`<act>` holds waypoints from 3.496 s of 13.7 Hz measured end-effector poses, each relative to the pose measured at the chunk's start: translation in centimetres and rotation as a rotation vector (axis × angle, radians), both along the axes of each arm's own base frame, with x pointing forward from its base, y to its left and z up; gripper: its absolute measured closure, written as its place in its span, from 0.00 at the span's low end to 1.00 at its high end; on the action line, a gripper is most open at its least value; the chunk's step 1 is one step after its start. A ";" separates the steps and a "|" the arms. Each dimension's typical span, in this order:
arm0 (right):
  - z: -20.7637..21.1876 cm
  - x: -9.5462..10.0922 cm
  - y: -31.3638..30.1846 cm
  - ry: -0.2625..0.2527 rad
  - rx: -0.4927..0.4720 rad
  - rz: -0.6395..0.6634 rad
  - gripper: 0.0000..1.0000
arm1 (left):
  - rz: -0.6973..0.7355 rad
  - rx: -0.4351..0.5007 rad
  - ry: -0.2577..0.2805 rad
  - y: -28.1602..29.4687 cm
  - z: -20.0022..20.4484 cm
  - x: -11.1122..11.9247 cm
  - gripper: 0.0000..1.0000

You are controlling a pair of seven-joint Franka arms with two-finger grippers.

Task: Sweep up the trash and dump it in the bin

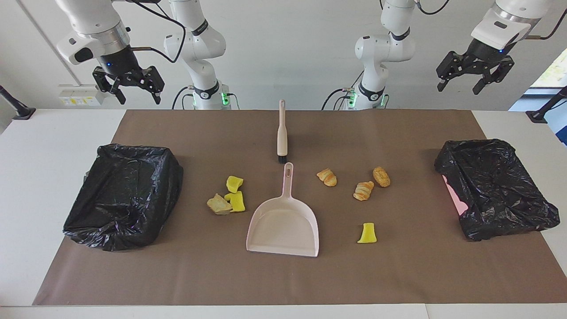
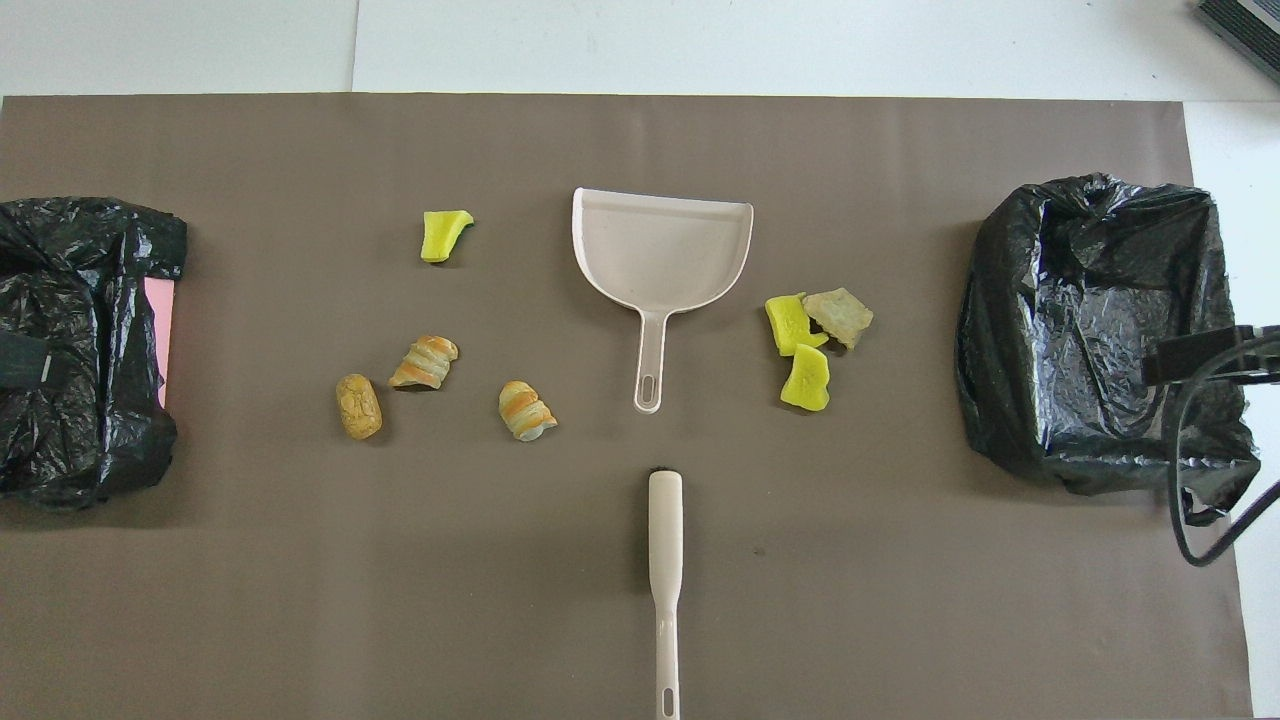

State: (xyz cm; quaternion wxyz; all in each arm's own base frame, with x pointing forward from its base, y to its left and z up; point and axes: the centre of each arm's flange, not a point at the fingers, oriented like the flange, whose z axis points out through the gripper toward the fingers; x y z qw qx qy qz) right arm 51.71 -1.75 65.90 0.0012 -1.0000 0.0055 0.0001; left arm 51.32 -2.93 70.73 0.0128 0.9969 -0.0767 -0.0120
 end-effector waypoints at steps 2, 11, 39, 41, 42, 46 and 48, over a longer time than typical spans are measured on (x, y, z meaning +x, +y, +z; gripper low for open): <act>0.0 0.0 0.0 0.000 0.000 0.000 0.00 | 0.000 0.000 0.000 0.0 0.0 0.0 0.00; -0.6 0.0 0.3 0.013 0.000 0.006 0.00 | -0.002 0.000 0.000 -0.1 0.0 0.0 0.00; -3.6 1.4 2.5 -0.019 -0.001 0.046 0.00 | -0.194 0.023 0.044 -15.7 -6.4 -5.3 0.00; -3.6 1.4 2.5 -0.019 -0.001 0.046 0.00 | -0.188 0.023 0.036 -19.2 -9.4 -6.1 0.00; -3.6 1.4 2.5 -0.019 -0.001 0.046 0.00 | -0.181 0.022 0.031 -21.2 -11.0 -6.7 0.00; -3.9 1.4 2.4 -0.013 -0.001 0.045 0.00 | -0.188 0.022 0.060 -27.9 -17.2 -11.0 0.00; -5.1 1.8 2.4 0.005 -0.002 0.044 0.00 | -0.202 0.023 0.067 -30.9 -19.6 -13.7 0.00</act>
